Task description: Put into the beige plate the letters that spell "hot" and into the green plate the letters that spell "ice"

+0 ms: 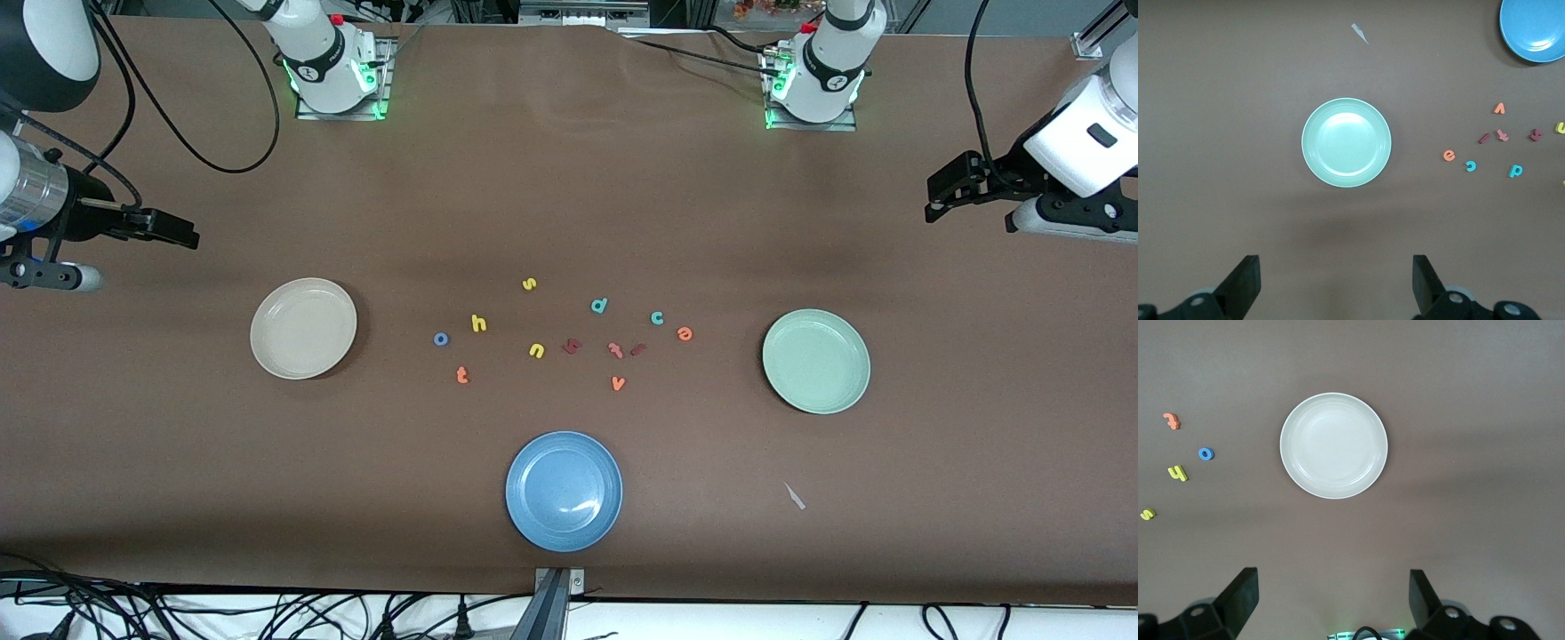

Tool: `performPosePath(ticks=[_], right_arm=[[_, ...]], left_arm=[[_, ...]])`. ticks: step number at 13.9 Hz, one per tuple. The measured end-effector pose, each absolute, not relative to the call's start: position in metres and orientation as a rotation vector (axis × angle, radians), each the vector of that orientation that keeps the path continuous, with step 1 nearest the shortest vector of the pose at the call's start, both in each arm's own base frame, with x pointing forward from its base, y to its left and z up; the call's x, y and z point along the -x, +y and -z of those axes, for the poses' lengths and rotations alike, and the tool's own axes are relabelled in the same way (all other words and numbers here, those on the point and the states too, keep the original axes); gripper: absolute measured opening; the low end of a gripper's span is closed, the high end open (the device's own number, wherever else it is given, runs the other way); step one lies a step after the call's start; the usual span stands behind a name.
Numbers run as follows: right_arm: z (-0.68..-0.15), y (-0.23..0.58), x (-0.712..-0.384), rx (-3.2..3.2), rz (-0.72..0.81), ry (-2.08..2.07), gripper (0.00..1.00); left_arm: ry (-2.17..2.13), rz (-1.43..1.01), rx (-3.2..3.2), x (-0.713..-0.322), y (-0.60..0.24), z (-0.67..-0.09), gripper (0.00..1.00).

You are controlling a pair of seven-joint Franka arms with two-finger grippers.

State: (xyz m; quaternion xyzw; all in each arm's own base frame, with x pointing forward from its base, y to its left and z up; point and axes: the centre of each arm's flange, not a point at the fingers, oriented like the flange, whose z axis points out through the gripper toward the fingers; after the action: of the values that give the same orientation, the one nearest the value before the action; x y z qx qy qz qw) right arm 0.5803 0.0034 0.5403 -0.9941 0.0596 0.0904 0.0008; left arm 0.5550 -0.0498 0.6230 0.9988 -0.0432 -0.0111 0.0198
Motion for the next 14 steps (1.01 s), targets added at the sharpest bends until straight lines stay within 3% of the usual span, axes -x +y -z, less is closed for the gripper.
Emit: performPosePath(ticks=[14], right_arm=[[-0.5404, 0.0031, -0.5803, 3.121, -0.284, 0.188, 1.00]], left_arm=[[-0.136, 0.033, -3.106, -0.5552, -0.0493, -0.6230, 1.00]])
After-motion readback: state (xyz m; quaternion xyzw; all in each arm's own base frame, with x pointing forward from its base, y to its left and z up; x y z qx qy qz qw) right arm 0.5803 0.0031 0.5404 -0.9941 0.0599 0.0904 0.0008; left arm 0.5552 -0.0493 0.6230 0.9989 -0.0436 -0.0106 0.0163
